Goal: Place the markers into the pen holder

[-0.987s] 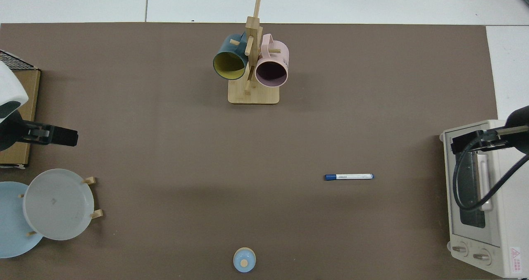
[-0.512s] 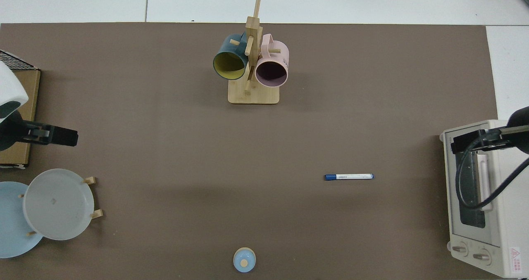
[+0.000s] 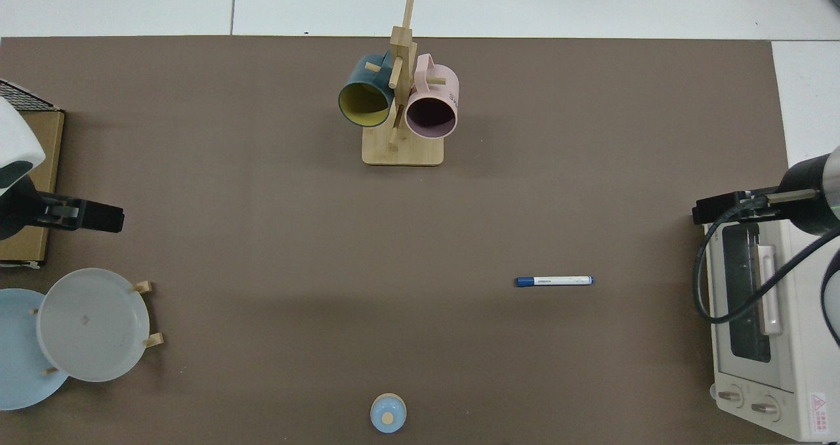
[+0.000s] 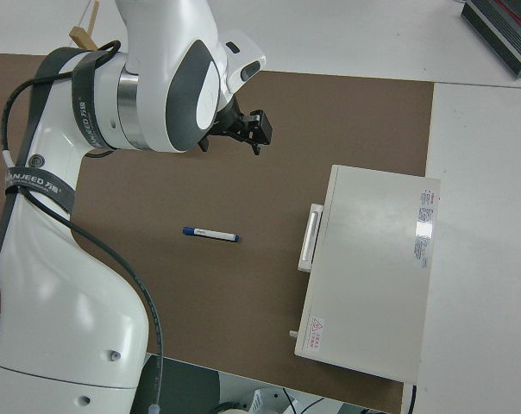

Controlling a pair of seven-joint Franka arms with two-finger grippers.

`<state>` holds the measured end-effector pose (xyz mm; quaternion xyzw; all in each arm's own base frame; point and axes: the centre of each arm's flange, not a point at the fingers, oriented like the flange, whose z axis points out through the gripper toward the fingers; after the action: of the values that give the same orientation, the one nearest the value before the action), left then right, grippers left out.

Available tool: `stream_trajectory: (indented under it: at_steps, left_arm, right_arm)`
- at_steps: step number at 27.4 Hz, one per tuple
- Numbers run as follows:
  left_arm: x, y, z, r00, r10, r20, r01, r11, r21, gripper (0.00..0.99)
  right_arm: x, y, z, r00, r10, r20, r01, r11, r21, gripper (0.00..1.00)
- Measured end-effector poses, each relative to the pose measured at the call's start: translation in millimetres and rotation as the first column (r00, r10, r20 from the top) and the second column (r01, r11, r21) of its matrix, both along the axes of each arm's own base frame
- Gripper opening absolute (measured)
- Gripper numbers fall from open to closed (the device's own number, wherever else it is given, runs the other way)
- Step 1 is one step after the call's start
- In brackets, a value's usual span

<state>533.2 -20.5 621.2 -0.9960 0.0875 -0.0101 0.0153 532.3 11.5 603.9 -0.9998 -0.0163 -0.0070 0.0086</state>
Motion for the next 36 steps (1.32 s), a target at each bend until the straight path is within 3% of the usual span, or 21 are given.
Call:
stream_trajectory:
  at_steps: [12, 16, 19, 22, 27, 31, 36]
  left_arm:
    - [0, 0, 0, 1.0, 0.0, 0.0, 0.0, 1.0, 0.0, 0.991]
    - [0, 0, 0, 1.0, 0.0, 0.0, 0.0, 1.0, 0.0, 0.991]
    - [0, 0, 0, 1.0, 0.0, 0.0, 0.0, 1.0, 0.0, 0.991]
    - [0, 0, 0, 1.0, 0.0, 0.0, 0.0, 1.0, 0.0, 0.991]
    - [0, 0, 0, 1.0, 0.0, 0.0, 0.0, 1.0, 0.0, 0.991]
    - [0, 1, 0, 1.0, 0.002, -0.001, -0.002, 1.0, 0.0, 0.991]
    - [0, 2, -1, 1.0, 0.003, -0.005, -0.003, 1.0, 0.0, 0.991]
  right_arm:
    - [-8.3, -13, -4, 0.999, -0.052, -0.001, 0.052, 0.999, 0.003, 1.0]
    - [-15.2, -24, -9, 0.994, -0.105, -0.041, 0.105, 0.994, 0.004, 1.0]
    - [-22.0, -23, -17, 0.958, -0.278, -0.068, 0.279, 0.96, 0.007, 1.0]
    - [-26.3, -15, -29, 0.873, -0.48, -0.08, 0.482, 0.876, 0.01, 1.0]
    - [-32.3, 18, -56, 0.677, -0.727, -0.111, 0.729, 0.684, -0.03, 1.0]
    - [-39.3, 29, -97, 0.499, -0.858, -0.122, 0.855, 0.51, -0.091, 1.0]
    - [-49.8, 25, -148, 0.271, -0.956, -0.108, 0.947, 0.285, -0.148, 1.0]
